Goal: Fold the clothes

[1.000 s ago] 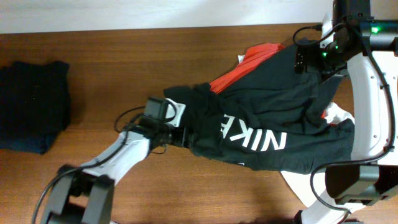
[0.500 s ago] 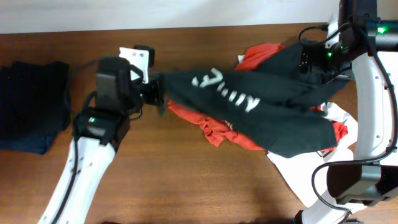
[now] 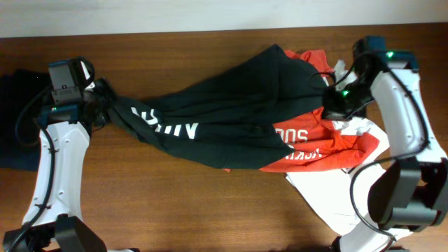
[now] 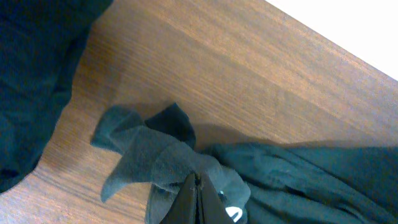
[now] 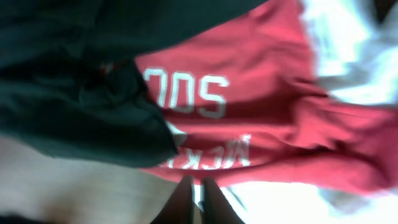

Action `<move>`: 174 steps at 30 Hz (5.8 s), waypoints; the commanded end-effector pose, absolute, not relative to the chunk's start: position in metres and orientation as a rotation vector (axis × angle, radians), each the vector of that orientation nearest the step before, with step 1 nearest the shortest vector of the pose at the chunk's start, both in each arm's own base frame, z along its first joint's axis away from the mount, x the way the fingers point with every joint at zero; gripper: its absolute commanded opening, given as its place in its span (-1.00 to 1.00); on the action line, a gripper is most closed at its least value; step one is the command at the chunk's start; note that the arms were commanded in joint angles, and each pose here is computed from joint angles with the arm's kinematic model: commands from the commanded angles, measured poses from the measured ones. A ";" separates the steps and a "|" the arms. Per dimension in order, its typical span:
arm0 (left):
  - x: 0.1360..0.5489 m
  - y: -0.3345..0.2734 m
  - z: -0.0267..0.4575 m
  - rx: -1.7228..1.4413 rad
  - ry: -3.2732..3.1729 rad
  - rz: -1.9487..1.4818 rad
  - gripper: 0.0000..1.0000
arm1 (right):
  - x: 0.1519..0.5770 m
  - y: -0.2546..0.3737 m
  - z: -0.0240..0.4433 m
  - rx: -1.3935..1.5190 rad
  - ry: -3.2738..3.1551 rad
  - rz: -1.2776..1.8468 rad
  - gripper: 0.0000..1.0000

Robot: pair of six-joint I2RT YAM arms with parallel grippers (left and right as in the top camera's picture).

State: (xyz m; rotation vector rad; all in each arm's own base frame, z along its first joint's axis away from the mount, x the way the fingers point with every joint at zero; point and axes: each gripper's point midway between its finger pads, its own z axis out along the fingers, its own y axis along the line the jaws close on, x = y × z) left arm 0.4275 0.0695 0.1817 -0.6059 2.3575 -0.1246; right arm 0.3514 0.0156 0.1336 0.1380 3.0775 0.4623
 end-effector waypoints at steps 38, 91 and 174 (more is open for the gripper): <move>0.431 0.100 0.196 -0.662 2.275 0.083 -0.99 | 0.301 0.015 0.049 0.088 3.390 0.496 -0.47; 0.303 -0.051 0.004 -0.837 3.075 -0.326 0.45 | 0.379 -0.118 0.134 0.549 2.943 0.426 -0.11; 0.374 0.135 0.564 -0.424 1.605 0.065 -0.99 | 0.409 -0.055 0.501 0.291 1.965 0.003 -0.92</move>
